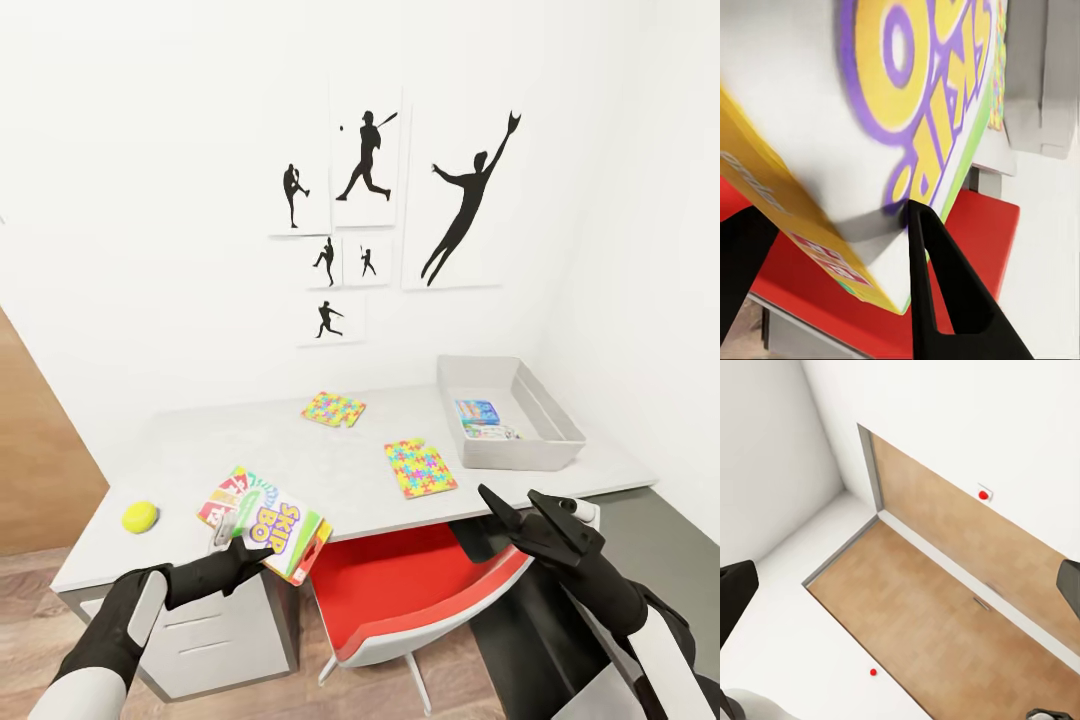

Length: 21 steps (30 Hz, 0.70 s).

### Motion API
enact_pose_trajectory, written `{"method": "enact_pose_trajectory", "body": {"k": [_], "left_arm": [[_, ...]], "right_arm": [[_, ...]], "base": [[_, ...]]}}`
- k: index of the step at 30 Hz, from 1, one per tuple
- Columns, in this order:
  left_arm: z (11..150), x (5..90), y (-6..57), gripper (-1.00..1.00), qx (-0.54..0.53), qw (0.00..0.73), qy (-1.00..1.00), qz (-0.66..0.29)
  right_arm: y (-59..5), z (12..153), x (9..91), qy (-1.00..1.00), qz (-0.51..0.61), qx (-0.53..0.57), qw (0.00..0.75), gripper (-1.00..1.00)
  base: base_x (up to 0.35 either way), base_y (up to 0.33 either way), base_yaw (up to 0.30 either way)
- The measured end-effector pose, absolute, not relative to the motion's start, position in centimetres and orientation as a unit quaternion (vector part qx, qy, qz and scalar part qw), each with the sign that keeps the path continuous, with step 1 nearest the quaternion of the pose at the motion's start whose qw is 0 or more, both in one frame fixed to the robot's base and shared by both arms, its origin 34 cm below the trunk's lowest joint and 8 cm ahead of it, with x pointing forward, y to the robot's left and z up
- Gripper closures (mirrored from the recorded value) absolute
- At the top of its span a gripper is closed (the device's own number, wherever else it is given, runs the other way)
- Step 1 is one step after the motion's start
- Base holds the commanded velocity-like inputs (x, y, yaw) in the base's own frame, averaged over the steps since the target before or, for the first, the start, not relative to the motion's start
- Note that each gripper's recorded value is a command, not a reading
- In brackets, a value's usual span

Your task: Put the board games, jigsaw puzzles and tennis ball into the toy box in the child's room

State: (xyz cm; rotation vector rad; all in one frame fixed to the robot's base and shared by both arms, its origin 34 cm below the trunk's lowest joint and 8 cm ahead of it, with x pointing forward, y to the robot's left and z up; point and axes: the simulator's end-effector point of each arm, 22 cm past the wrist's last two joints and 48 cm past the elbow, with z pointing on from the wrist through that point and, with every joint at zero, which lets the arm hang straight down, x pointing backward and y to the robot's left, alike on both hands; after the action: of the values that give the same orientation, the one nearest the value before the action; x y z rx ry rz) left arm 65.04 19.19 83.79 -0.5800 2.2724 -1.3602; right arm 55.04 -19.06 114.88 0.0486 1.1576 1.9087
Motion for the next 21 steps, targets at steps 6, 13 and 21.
{"method": "enact_pose_trajectory", "body": {"k": [6,13,21], "left_arm": [[86.0,64.9,19.0,1.0,-0.205,0.196,0.818,-0.501],[89.2,65.4,21.6,1.0,-0.192,0.219,0.811,-0.508],[94.8,65.0,25.0,1.0,-0.148,0.251,0.776,-0.559]], "right_arm": [[-19.1,115.3,55.1,0.468,0.767,0.024,0.438,-1.0],[-19.8,114.5,56.0,0.491,0.75,0.046,0.442,-1.0],[-21.2,111.7,59.0,0.574,0.675,0.104,0.451,-1.0]], "base": [[0.0,0.0,0.0],[0.0,0.0,0.0],[0.0,0.0,0.0]]}}
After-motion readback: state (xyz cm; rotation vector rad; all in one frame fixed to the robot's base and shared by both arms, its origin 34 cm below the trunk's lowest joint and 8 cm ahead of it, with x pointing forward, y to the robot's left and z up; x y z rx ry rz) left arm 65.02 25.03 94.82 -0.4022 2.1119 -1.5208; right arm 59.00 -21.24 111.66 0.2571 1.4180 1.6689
